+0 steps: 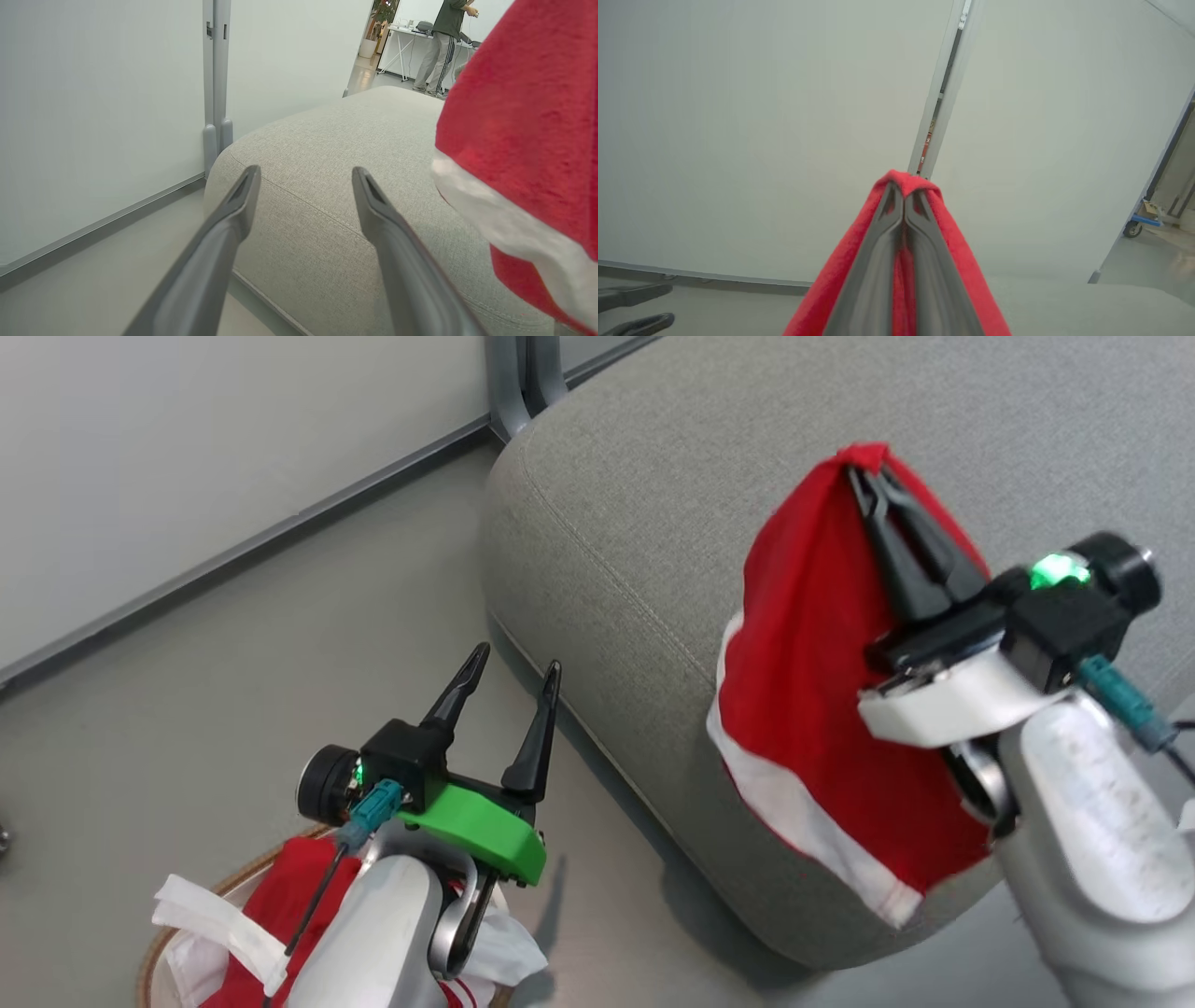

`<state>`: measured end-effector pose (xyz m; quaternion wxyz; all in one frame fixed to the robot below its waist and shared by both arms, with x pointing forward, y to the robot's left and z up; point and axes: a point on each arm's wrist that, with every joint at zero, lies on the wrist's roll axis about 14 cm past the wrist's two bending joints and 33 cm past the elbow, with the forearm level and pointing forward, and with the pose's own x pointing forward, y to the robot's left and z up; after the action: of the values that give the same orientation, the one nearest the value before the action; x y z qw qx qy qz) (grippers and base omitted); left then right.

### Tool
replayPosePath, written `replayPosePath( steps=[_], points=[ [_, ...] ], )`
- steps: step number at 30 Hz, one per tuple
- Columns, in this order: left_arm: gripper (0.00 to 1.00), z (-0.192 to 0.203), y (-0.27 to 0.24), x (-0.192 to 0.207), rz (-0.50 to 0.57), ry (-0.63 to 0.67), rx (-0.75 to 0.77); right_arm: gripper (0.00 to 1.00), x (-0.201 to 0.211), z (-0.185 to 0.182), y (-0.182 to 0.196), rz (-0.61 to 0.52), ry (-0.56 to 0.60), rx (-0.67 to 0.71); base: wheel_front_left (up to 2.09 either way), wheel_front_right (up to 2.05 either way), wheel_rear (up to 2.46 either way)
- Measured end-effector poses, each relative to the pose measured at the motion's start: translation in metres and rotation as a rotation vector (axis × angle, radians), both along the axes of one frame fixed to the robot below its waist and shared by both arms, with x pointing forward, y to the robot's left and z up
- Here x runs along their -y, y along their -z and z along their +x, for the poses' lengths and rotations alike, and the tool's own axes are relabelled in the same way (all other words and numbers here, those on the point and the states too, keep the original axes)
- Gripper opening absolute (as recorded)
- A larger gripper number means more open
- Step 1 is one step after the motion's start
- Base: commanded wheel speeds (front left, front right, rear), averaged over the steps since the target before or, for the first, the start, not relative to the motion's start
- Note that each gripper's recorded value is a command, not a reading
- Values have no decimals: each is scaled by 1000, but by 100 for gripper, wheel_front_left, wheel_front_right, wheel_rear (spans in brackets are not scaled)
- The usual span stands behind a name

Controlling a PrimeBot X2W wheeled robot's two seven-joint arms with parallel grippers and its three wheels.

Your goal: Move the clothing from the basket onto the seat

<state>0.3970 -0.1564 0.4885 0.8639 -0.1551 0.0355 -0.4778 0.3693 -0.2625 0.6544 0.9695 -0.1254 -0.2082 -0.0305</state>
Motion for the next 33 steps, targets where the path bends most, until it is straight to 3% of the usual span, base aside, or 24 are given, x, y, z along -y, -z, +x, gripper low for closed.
replayPosePath(
  steps=[10, 15, 21, 28, 33],
  points=[
    [100, 13, 18, 16, -29, 98, 16, 0, 52, 63, -80, -385, 123, 84, 0, 0, 0],
    [100, 29, 32, 16, -47, 110, 1, 0, 76, 106, -77, -430, 187, 48, 0, 0, 0],
    [100, 42, 54, 12, -54, 113, -28, 0, 112, 155, -34, -400, 269, -71, 0, 0, 0],
    [100, 57, 94, -7, -23, 64, -104, 0, 133, 191, 60, -241, 325, -234, 0, 0, 0],
    [100, 62, 117, -24, 8, 23, -151, 0, 134, 188, 139, -146, 340, -380, 0, 0, 0]
  ],
)
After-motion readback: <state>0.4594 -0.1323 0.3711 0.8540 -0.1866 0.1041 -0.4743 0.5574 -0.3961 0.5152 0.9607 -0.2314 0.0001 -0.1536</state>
